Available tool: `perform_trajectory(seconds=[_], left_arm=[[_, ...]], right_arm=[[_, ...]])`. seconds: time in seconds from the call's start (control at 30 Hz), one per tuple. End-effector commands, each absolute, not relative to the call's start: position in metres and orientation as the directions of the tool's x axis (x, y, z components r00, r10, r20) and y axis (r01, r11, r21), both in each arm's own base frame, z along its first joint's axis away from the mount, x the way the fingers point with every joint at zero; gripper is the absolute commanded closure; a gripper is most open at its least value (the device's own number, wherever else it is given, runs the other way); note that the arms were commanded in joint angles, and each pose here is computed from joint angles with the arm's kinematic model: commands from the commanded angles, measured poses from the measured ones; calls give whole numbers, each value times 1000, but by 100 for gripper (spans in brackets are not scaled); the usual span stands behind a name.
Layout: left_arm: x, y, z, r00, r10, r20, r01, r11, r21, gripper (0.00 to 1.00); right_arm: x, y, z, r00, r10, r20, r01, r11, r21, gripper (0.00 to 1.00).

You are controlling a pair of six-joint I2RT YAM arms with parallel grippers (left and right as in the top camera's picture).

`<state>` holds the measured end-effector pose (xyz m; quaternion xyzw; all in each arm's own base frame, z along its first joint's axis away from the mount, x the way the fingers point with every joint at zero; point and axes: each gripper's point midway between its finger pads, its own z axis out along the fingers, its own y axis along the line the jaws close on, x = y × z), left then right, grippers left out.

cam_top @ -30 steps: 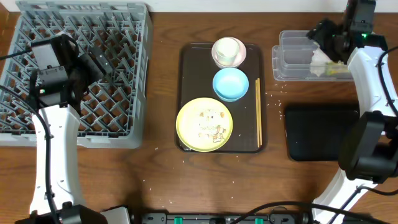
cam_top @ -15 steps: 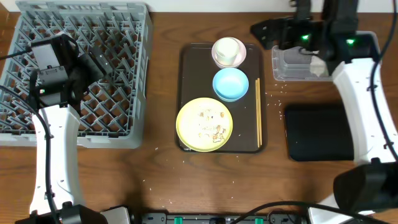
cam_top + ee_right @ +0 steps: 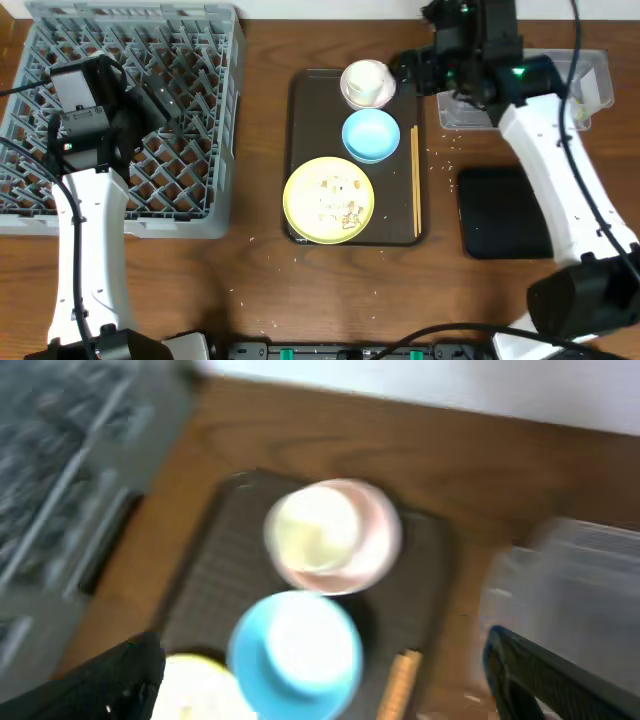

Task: Sort waste into correct bins and load items into the dishwasher

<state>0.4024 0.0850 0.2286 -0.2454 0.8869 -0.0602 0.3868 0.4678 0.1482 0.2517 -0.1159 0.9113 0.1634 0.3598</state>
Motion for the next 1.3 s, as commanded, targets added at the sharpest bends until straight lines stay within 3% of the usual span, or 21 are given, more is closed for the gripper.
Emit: perform_trajectory(seconds=[0.0,0.27,0.77,0.97,1.1,1.27], left_arm=[[401,87,236,-564,-483,-670,-392,871,-297,0],[401,87,236,-564,-483,-670,-392,871,-297,0],[402,81,237,-560,-508,-654,-382,859,-340,0],[403,16,245,-625,-657,-421,-277,691,-668,0],[404,-28,243,-703,-583,-406,-190,705,-683,0],[405,-117,235,-796,-277,-538,128,791,-598,0]], right_arm=[[471,55,300,-640,124,-758,-16,985,175,1],[454,-31,295,-651,243,-719,174,970,169,1],[448,-38,290,-669,256,-698,195,966,167,1],[448,-38,290,-670,256,-697,196,966,167,1],[448,-38,290,-670,256,-697,196,966,167,1],[448,-38,290,-670,256,-697,196,966,167,1]])
